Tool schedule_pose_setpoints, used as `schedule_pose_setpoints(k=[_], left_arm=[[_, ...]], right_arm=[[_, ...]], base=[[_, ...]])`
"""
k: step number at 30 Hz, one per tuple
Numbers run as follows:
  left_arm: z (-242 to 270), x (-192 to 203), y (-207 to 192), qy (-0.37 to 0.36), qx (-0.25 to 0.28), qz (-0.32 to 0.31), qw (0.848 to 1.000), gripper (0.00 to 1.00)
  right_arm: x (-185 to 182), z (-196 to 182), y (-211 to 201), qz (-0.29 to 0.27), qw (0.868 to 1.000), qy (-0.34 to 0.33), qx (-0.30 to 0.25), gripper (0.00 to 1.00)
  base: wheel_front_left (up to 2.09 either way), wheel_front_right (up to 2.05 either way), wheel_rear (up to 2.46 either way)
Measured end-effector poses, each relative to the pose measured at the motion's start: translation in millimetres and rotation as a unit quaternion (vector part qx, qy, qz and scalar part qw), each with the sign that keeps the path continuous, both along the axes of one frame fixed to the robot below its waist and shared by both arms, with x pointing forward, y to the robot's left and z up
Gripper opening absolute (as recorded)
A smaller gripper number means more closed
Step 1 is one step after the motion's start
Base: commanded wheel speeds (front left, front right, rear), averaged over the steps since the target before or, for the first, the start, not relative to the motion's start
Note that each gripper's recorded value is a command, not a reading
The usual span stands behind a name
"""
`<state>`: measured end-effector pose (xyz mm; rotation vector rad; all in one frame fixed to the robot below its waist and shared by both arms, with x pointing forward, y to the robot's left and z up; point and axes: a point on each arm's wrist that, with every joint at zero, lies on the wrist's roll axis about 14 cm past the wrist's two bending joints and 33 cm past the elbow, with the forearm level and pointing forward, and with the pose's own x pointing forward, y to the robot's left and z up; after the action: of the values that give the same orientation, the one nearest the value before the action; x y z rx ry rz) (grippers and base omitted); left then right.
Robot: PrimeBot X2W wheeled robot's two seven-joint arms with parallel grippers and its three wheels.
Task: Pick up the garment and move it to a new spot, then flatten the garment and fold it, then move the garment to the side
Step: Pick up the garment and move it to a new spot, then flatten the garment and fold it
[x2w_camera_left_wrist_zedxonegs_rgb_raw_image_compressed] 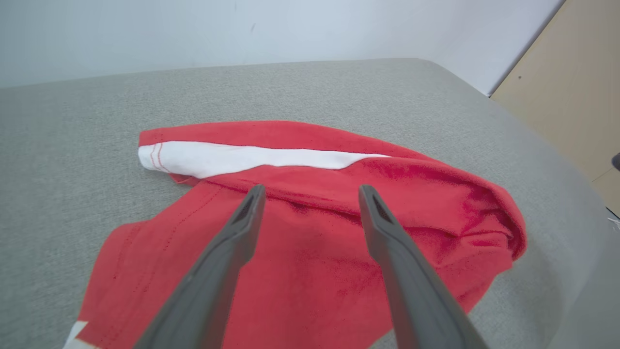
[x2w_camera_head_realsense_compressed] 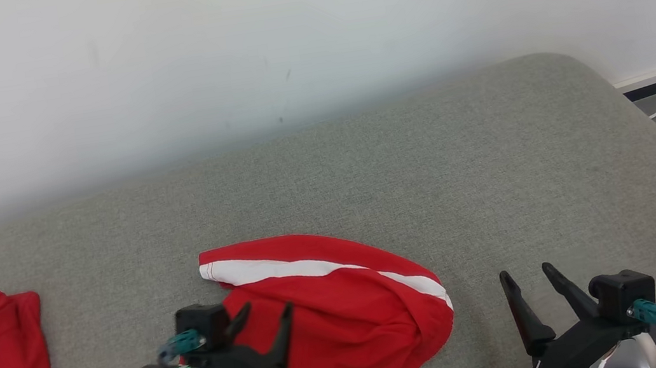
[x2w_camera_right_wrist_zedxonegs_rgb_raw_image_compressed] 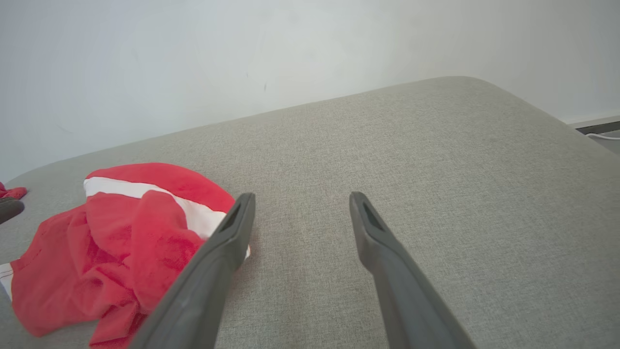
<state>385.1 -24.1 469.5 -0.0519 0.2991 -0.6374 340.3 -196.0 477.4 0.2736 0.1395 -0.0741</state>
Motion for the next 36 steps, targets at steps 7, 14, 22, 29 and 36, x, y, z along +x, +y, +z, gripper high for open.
schedule_pose_setpoints(k=[7,14,22,29,36], left_arm=[[-7.3,19.3,45.2,-0.010,0.020,0.055,0.998,1.00],[8.6,34.7,89.3,-0.064,0.002,0.117,0.991,1.00],[-3.4,18.8,126.6,-0.065,-0.013,0.184,0.981,1.00],[1.7,7.3,132.1,-0.075,-0.037,0.211,0.974,1.00],[14.8,4.8,133.6,-0.101,-0.043,0.217,0.970,1.00]], right_arm=[[0.7,-5.6,10.2,0.011,1.000,0.008,0.011,1.00],[1.1,-7.2,8.4,0.006,1.000,0.007,0.018,1.00],[0.6,-11.5,12.9,0.011,1.000,0.011,0.022,1.00],[1.5,-9.6,13.9,0.011,1.000,0.005,0.025,1.00],[2.7,-9.6,16.9,0.015,1.000,0.005,0.026,1.00]], base=[[0.00,0.00,0.00],[0.00,0.00,0.00],[0.00,0.00,0.00],[0.00,0.00,0.00],[0.00,0.00,0.00]])
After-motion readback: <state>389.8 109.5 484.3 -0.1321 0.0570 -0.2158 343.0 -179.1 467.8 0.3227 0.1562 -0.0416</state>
